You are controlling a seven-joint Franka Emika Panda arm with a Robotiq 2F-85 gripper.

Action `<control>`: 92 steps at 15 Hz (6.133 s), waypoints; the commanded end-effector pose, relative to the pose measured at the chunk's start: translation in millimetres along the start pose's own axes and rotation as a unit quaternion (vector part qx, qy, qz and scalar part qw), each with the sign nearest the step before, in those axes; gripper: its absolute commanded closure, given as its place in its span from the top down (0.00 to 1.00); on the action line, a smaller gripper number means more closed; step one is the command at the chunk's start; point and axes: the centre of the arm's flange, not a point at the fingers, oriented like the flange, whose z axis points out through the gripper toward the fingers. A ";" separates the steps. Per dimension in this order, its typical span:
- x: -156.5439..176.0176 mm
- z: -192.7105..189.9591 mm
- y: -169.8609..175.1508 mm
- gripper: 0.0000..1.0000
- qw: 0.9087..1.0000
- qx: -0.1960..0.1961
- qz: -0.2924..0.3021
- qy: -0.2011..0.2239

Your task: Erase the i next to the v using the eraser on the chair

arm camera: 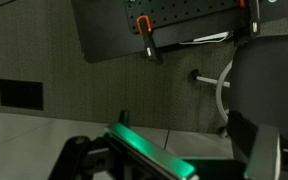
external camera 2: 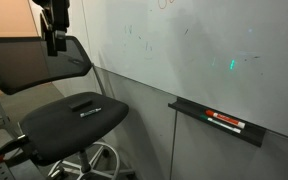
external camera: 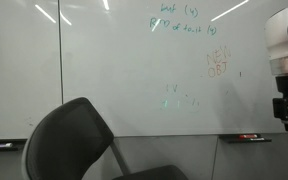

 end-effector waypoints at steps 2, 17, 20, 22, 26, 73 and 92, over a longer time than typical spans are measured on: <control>0.0 0.0 0.0 1.00 1.000 0.000 0.000 0.000; -71.3 -42.1 -157.6 1.00 0.969 -0.095 -0.222 0.045; -90.0 -56.3 -204.8 1.00 0.954 -0.104 -0.270 0.076; -98.5 -64.5 -231.0 1.00 0.946 -0.101 -0.292 0.095; -101.2 -71.6 -283.3 1.00 0.935 -0.084 -0.319 0.129; 146.2 1.3 -427.3 1.00 0.948 0.083 -0.238 -0.192; 174.4 -24.5 -422.1 1.00 0.965 0.025 -0.233 0.119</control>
